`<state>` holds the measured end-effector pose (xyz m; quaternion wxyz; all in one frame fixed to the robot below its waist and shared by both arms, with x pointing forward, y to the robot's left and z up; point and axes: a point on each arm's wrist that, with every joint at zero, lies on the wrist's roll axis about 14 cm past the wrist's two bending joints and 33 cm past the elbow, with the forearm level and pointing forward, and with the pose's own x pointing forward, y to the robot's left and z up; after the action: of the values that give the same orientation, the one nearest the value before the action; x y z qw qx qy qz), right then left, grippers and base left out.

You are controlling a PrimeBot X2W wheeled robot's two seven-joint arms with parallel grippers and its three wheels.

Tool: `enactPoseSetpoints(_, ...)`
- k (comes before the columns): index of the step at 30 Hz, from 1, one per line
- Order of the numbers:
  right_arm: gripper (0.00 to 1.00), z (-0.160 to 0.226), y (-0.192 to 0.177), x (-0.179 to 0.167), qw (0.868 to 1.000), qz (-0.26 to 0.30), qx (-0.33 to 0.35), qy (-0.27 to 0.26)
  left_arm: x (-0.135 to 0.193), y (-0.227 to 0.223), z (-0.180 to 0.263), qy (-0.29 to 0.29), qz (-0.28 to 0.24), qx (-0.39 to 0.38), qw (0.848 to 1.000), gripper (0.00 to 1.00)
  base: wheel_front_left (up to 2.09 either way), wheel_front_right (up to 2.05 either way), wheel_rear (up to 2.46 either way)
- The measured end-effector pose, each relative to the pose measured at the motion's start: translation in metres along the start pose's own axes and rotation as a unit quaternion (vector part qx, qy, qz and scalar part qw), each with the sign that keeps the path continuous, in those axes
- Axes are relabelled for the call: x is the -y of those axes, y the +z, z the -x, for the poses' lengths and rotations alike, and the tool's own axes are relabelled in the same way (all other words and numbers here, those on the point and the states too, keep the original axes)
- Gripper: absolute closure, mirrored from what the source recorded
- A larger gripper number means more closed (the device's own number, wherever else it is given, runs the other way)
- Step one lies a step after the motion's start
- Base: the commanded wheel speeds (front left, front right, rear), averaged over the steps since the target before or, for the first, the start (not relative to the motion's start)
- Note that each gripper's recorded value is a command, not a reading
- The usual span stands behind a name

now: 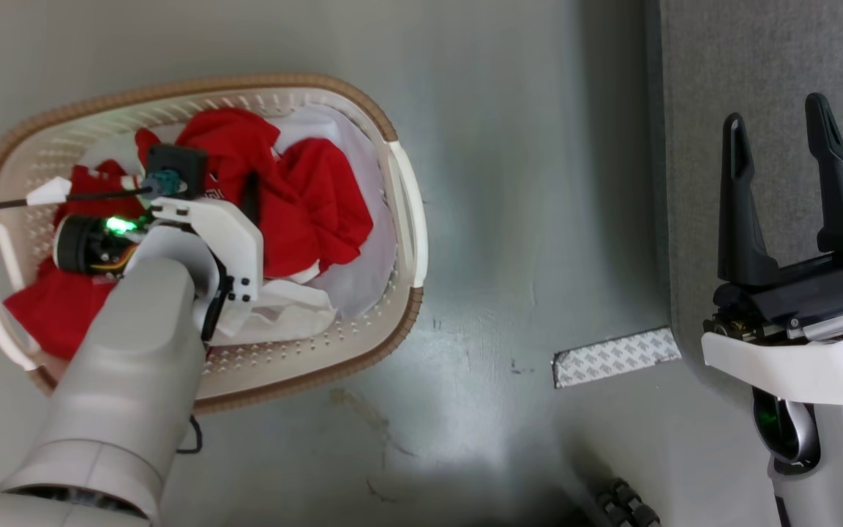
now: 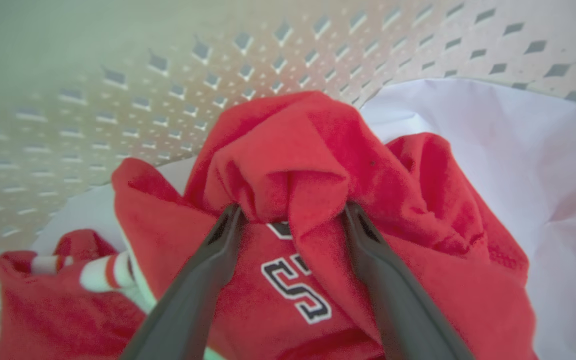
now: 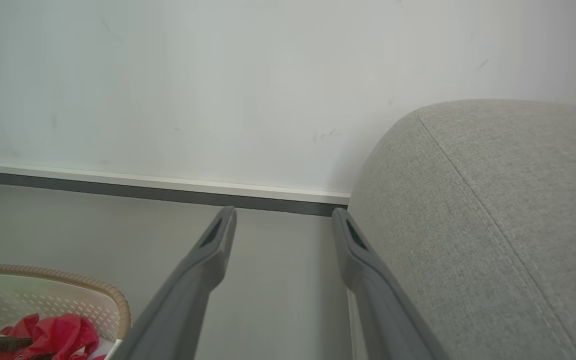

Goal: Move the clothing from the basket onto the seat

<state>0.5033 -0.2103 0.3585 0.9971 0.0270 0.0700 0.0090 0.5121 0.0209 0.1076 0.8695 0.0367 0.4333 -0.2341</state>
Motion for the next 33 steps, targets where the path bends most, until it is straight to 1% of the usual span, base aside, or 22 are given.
enactPoseSetpoints(1, 0.0, 0.0, -0.003, 0.001, 1.0, -0.001, -0.004, -0.001, 0.002, -0.002, -0.003, -0.006, 0.0, 0.001, 1.0, 0.0, 0.0, 0.0, 0.0)
enactPoseSetpoints(2, 0.0, 0.0, -0.006, 0.002, 1.0, 0.001, -0.007, -0.003, 0.004, -0.005, -0.006, -0.009, 0.001, 0.0, 1.0, 0.61, 0.0, 0.0, 0.0)
enactPoseSetpoints(3, 0.0, 0.001, -0.01, 0.004, 1.0, 0.002, -0.011, -0.005, 0.006, -0.008, -0.009, -0.015, 0.002, 0.0, 1.0, 1.0, 0.0, 0.0, 0.0)
enactPoseSetpoints(7, 0.0, 0.0, -0.019, 0.005, 1.0, 0.002, -0.021, -0.006, 0.009, -0.012, -0.012, -0.029, 0.005, 0.004, 1.0, 1.0, 0.0, 0.0, 0.0)
enactPoseSetpoints(10, 0.0, -0.001, -0.02, 0.002, 1.0, -0.001, -0.021, -0.003, 0.01, 0.0, -0.007, -0.031, 0.023, 0.027, 0.999, 1.0, 0.0, 0.0, 0.0)
enactPoseSetpoints(14, 0.0, -0.004, -0.012, -0.005, 1.0, 0.0, -0.01, 0.005, 0.011, 0.015, 0.009, -0.036, 0.032, 0.054, 0.997, 1.0, 0.0, 0.0, 0.0)
enactPoseSetpoints(16, 0.0, -0.004, -0.004, -0.008, 1.0, -0.001, -0.002, 0.009, 0.01, 0.022, 0.02, -0.034, 0.045, 0.066, 0.996, 1.0, 0.0, 0.0, 0.0)
enactPoseSetpoints(18, 0.0, -0.004, 0.003, -0.012, 1.0, -0.004, 0.004, 0.011, 0.011, 0.036, 0.032, -0.034, 0.049, 0.089, 0.994, 1.0, 0.0, 0.0, 0.0)
enactPoseSetpoints(20, 0.0, -0.001, 0.01, -0.014, 1.0, -0.005, 0.009, 0.012, 0.014, 0.051, 0.048, -0.034, 0.059, 0.116, 0.991, 1.0, 0.0, 0.0, 0.0)
enactPoseSetpoints(24, 0.0, 0.016, 0.02, -0.016, 1.0, -0.007, 0.007, 0.009, 0.024, 0.06, 0.087, -0.034, 0.073, 0.143, 0.986, 1.0, 0.0, 0.0, 0.0)
enactPoseSetpoints(28, 0.0, 0.036, 0.04, -0.017, 1.0, -0.013, 0.018, 0.004, 0.033, 0.078, 0.131, -0.035, 0.068, 0.182, 0.98, 1.0, 0.0, 0.0, 0.0)
enactPoseSetpoints(33, 0.0, 0.067, 0.063, -0.021, 0.999, -0.014, 0.033, 0.003, 0.044, 0.107, 0.191, -0.03, 0.072, 0.251, 0.965, 1.0, 0.0, 0.0, 0.0)
